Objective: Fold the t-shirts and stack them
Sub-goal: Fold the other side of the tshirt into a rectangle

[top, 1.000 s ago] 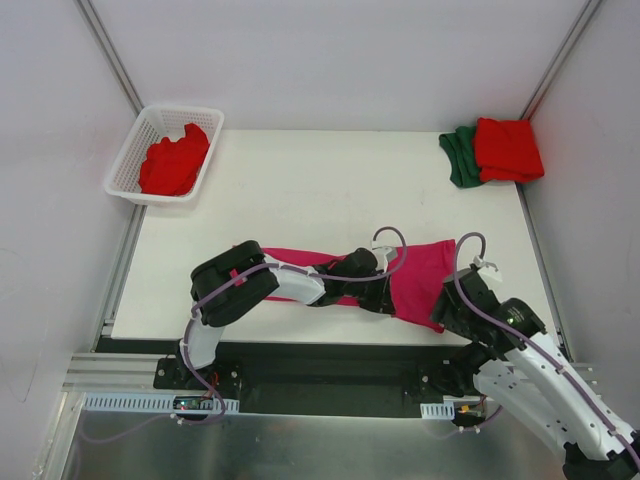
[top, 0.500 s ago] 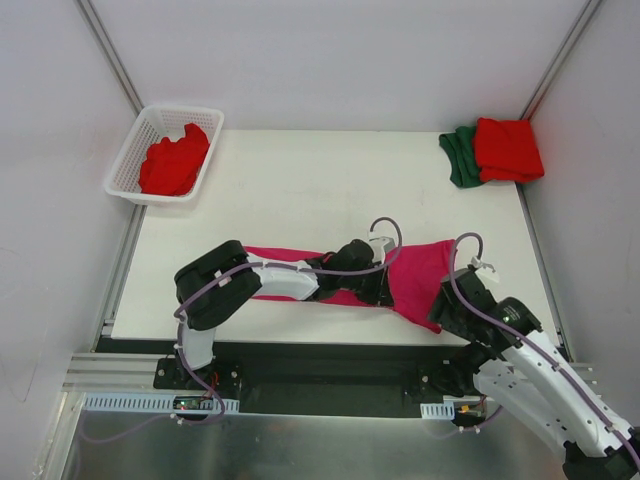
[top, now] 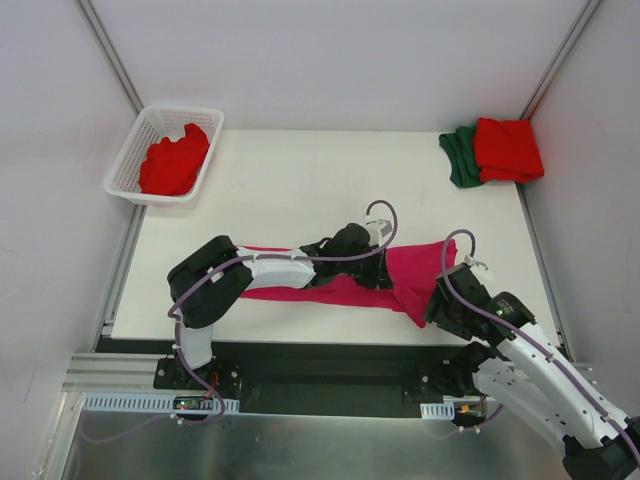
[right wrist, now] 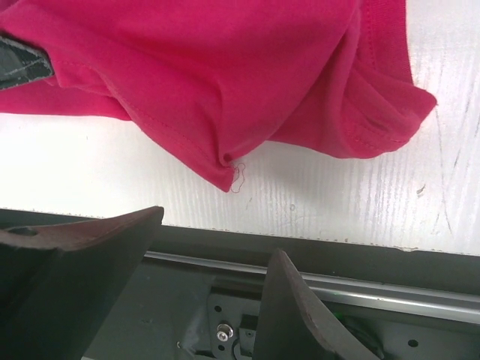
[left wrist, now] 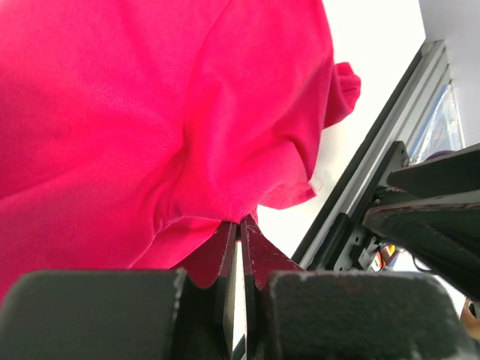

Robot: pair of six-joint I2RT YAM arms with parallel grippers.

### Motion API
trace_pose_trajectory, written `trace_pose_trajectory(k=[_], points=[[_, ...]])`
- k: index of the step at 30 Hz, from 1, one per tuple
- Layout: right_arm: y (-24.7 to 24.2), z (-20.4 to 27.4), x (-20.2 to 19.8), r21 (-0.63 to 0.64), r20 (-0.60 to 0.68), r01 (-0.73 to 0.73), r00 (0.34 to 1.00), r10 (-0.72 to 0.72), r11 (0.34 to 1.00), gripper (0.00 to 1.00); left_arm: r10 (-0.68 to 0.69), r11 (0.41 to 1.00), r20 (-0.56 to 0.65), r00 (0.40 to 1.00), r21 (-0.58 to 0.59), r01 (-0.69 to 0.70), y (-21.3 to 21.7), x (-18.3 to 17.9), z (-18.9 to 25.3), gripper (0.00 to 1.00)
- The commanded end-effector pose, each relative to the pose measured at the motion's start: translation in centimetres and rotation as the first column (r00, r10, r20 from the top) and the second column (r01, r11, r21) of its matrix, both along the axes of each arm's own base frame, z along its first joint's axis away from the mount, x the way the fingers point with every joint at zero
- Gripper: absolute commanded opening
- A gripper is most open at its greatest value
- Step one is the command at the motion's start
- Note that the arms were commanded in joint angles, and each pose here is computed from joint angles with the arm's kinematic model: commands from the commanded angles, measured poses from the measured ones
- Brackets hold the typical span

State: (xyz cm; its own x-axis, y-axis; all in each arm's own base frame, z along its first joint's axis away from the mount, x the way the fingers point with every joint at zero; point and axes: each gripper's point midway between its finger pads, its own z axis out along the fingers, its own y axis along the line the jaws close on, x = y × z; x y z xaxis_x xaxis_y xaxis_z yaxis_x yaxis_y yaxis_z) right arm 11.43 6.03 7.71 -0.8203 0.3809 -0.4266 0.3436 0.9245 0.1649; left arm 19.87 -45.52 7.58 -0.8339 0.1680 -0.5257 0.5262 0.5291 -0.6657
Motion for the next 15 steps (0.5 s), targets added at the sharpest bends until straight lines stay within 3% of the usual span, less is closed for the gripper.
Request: trace_pose_trajectory(k=[1, 15], points=[[1.0, -0.1, 0.5, 0.029, 0.006, -0.029, 1.0, 0.029, 0.999, 0.64, -0.01, 0.999, 0.033, 0.999, -0.037, 0.011, -0.9, 1.0, 1.9, 0.0], [1.8, -2.3, 1.3, 0.021, -0.013, -0.046, 0.999, 0.046, 0.999, 0.6, -0.003, 0.999, 0.022, 1.0, -0.035, 0.003, -0.7, 1.6, 1.5, 0.0]])
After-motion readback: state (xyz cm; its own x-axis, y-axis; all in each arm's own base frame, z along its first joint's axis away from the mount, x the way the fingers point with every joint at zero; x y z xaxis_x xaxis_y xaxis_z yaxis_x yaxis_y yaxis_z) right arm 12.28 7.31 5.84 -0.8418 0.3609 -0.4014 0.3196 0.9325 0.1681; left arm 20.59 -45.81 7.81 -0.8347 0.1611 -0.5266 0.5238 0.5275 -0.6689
